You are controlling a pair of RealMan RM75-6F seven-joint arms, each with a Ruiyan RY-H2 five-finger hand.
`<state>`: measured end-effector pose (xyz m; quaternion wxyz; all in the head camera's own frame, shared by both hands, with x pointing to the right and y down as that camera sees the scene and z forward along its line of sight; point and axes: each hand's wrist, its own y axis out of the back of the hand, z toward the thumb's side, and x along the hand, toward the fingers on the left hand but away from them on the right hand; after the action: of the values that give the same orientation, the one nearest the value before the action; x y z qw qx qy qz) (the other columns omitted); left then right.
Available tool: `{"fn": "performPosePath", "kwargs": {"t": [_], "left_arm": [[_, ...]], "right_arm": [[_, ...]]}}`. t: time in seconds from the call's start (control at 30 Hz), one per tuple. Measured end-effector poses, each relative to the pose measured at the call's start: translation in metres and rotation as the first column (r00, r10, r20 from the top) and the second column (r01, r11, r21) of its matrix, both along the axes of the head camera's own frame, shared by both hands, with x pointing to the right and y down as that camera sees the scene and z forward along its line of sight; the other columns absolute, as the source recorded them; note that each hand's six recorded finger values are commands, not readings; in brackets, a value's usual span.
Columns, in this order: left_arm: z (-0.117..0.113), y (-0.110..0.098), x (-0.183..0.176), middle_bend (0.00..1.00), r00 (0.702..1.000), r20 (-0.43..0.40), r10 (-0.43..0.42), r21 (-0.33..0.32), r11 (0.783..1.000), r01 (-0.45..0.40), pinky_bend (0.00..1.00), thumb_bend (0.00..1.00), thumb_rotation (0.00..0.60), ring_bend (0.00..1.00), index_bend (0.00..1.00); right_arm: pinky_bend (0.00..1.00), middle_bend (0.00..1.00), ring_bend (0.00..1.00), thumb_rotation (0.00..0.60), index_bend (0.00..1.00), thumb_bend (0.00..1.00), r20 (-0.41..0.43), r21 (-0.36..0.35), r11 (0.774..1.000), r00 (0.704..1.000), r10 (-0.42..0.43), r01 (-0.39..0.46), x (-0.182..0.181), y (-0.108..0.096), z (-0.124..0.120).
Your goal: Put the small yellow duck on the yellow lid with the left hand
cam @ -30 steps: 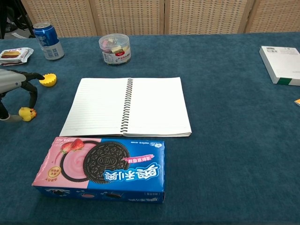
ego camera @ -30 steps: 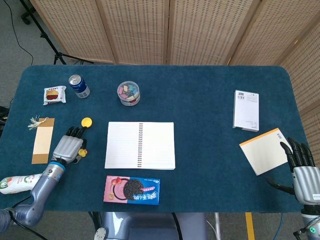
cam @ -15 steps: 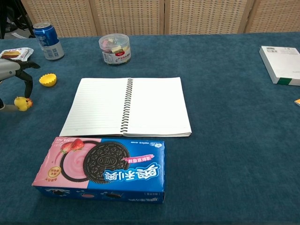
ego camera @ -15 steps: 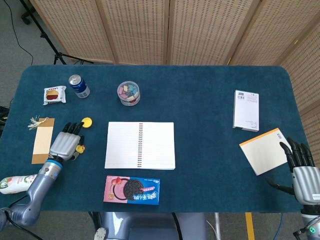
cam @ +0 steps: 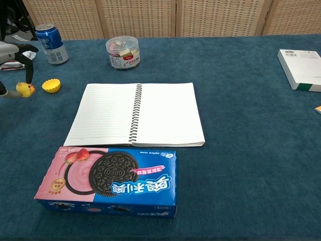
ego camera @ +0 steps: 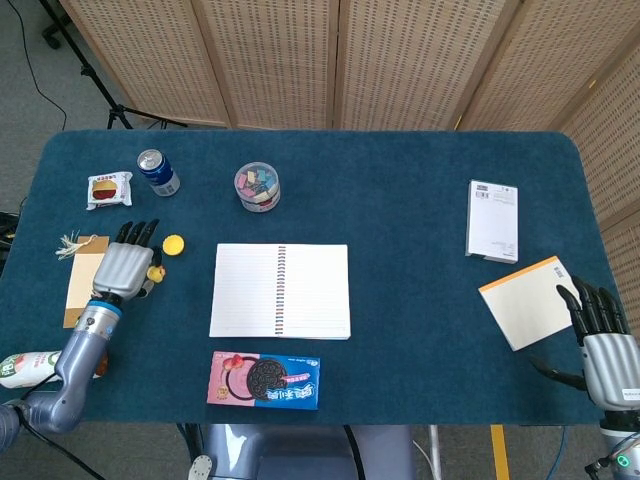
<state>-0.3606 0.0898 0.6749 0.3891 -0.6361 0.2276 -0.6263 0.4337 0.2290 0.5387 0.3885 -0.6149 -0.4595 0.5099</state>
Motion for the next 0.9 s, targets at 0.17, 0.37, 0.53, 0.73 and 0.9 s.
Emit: {"fn": "performPosePath", "kwargs": {"t": [0.17, 0.37, 0.53, 0.73, 0.9], "left_arm": [[0.004, -0.014, 0.001, 0.00, 0.999, -0.020, -0.038, -0.001, 0.999, 0.038, 0.00, 0.30, 0.600, 0.00, 0.56], [0.011, -0.030, 0.002, 0.00, 0.996, -0.032, -0.081, -0.006, 0.997, 0.081, 0.00, 0.30, 0.600, 0.00, 0.56], [0.018, -0.039, 0.001, 0.00, 0.993, -0.036, -0.113, -0.006, 0.994, 0.113, 0.00, 0.30, 0.600, 0.00, 0.56], [0.027, -0.050, 0.000, 0.00, 0.989, -0.029, -0.144, -0.003, 0.990, 0.144, 0.00, 0.30, 0.600, 0.00, 0.56], [0.032, -0.059, 0.002, 0.00, 0.984, -0.032, -0.174, -0.010, 0.985, 0.173, 0.00, 0.30, 0.600, 0.00, 0.56]], "right_arm": [[0.00, 0.00, 0.00, 0.600, 0.04, 0.00, -0.001, -0.004, 1.000, 1.000, 0.003, -0.003, 0.001, -0.001, 0.001], [0.00, 0.00, 0.00, 0.600, 0.04, 0.00, -0.003, -0.012, 1.000, 1.000, 0.002, -0.002, 0.001, -0.002, 0.003], [0.00, 0.00, 0.00, 0.600, 0.04, 0.00, -0.006, -0.017, 1.000, 1.000, 0.003, -0.003, 0.001, -0.002, 0.005], [0.00, 0.00, 0.00, 0.600, 0.04, 0.00, -0.011, -0.027, 1.000, 1.000, -0.004, 0.004, -0.002, -0.003, 0.007], [0.00, 0.00, 0.00, 0.600, 0.04, 0.00, -0.011, -0.031, 1.000, 1.000, -0.006, 0.005, -0.002, -0.003, 0.008]]}}
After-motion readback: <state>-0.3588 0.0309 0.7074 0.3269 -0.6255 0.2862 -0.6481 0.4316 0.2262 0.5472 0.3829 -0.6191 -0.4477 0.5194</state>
